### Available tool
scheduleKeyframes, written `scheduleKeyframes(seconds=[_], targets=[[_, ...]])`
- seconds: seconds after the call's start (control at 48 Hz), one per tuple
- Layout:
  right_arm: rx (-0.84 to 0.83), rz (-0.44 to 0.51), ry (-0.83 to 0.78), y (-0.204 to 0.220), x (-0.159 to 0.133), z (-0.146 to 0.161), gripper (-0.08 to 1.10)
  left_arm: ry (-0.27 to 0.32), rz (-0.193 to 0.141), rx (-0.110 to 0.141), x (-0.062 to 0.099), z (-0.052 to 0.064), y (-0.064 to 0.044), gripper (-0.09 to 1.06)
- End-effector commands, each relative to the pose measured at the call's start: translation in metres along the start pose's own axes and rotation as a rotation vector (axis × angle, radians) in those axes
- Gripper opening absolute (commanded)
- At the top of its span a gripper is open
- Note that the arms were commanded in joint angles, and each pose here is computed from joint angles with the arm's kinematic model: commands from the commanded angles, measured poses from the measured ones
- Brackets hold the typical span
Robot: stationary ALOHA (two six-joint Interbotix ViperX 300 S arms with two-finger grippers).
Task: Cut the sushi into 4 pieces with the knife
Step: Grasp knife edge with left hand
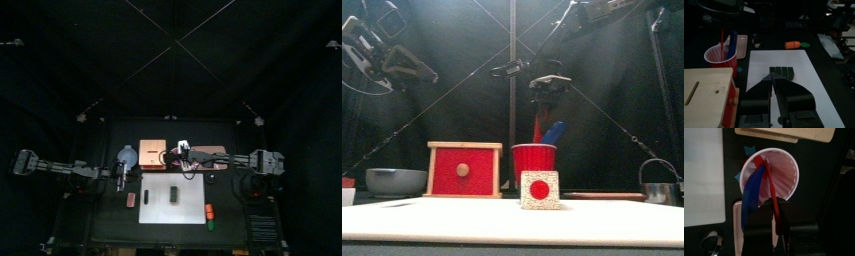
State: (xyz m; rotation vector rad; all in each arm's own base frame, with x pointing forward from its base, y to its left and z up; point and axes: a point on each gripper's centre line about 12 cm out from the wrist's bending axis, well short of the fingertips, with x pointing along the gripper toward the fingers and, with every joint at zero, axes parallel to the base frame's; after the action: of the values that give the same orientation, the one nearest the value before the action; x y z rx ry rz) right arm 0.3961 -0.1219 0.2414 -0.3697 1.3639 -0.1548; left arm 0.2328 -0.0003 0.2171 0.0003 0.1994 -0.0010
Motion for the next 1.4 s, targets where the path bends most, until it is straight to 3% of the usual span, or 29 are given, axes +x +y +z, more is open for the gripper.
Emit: scheduleKeyframes(seconds=[0.021,0.271,0.5,0.708,0.896,1.167,1.396], targets=[[0.055,0.004,-0.033,-0.016,-0.018,0.002,0.26,-0.02,0.003,-0.001,0.001,0.006,0.001,0.49],[0.112,0.016,-0.092,-0.028,-0.045,0.003,0.26,-0.017,0.005,-0.001,0.001,0.004,0.001,0.49],[0.151,-0.024,-0.216,-0.038,-0.1,-0.004,0.25,-0.018,0.008,-0.011,0.001,0.004,0.002,0.49],[0.182,-0.074,-0.411,-0.034,-0.165,-0.024,0.25,-0.02,0.025,-0.033,0.001,0.004,0.005,0.49],[0.251,-0.052,-0.653,-0.015,-0.194,-0.04,0.25,-0.065,0.048,-0.042,0.001,0.01,0.01,0.49],[0.33,-0.011,-0.96,0.03,-0.166,-0.072,0.25,-0.205,0.058,-0.041,-0.002,0.026,0.012,0.52],[0.408,0.08,-1.097,0.061,-0.129,-0.085,0.25,-0.251,0.058,-0.038,0.0,0.037,0.012,0.67]])
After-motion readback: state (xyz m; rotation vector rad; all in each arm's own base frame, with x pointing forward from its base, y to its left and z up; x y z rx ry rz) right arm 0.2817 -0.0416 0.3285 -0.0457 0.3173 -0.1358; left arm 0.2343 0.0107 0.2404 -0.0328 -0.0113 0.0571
